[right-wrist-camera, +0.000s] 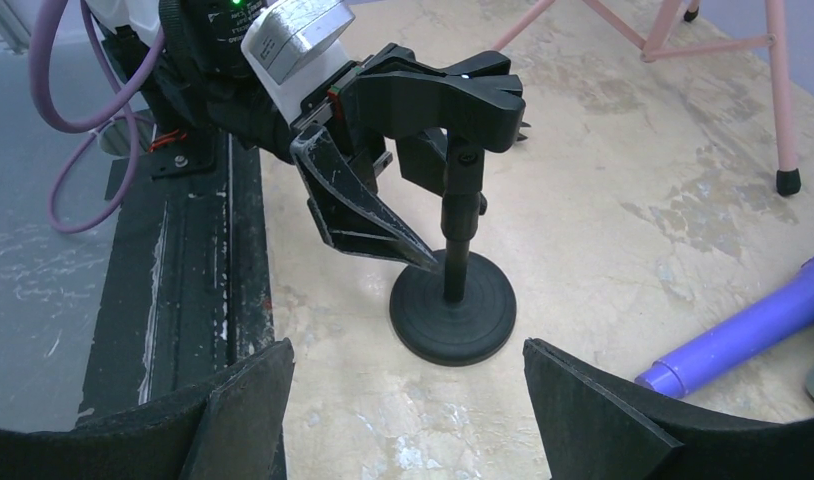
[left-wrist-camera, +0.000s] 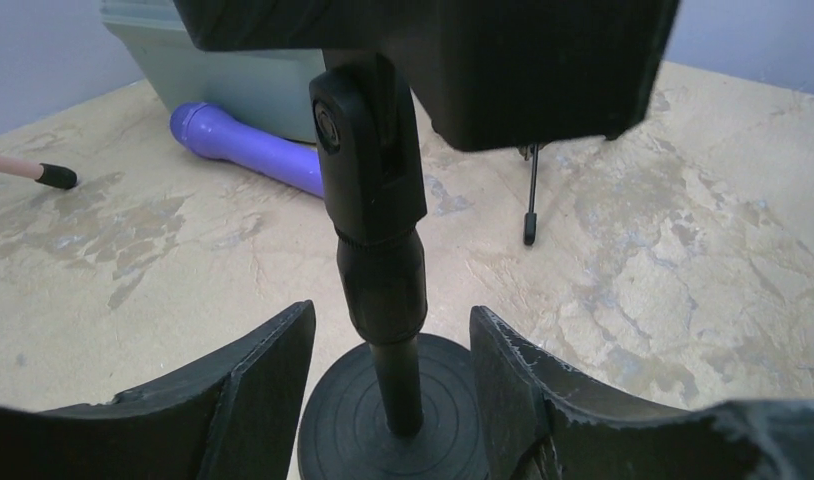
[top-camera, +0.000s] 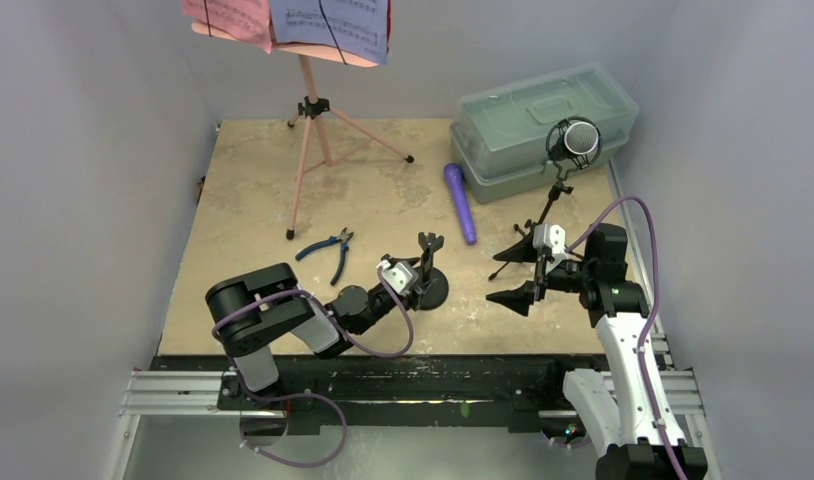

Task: Pack up the instrument practice props
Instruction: Pick up the microphone stand at the center of the board.

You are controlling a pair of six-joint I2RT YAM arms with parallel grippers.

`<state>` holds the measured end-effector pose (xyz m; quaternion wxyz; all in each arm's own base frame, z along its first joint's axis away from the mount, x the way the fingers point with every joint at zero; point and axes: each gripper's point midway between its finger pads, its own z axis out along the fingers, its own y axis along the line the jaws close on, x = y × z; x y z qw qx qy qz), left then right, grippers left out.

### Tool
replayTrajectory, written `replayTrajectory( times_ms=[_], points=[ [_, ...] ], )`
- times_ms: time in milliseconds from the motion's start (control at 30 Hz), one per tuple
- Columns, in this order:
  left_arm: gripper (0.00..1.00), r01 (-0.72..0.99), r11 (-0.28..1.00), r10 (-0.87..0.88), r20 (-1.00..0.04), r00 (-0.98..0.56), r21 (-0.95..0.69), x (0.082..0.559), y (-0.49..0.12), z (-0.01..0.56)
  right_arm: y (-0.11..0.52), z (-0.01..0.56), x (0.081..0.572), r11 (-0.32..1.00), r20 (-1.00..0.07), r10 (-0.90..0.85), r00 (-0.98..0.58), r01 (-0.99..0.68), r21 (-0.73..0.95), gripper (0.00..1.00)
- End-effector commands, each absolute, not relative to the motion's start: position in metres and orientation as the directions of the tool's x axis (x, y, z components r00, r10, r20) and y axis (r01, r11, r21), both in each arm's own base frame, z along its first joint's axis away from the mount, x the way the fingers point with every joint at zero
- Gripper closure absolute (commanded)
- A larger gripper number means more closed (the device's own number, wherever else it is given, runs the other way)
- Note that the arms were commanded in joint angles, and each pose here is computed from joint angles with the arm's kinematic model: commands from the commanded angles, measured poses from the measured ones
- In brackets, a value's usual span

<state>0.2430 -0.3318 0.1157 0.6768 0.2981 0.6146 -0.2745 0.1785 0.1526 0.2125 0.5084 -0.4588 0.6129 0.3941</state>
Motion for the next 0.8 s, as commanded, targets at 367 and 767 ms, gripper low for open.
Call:
replayTrajectory(
  times_ms=[367, 767],
  points=[
    [0.58, 0.755, 0.654, -0.32, -0.92, 0.227, -0.042, 0.25, -0.339, 0.204, 0.152, 0.226, 0.182, 0.264, -0.986, -0.169, -0.009, -0.964, -0.036, 0.12],
    [1.0, 0.71, 0.702, -0.306, -0.921, 0.242, -0.047, 0.277, -0.339, 0.214, 0.153, 0.227, 0.182, 0.263, -0.986, -0.168, -0.009, -0.964, -0.036, 0.12]
  ],
)
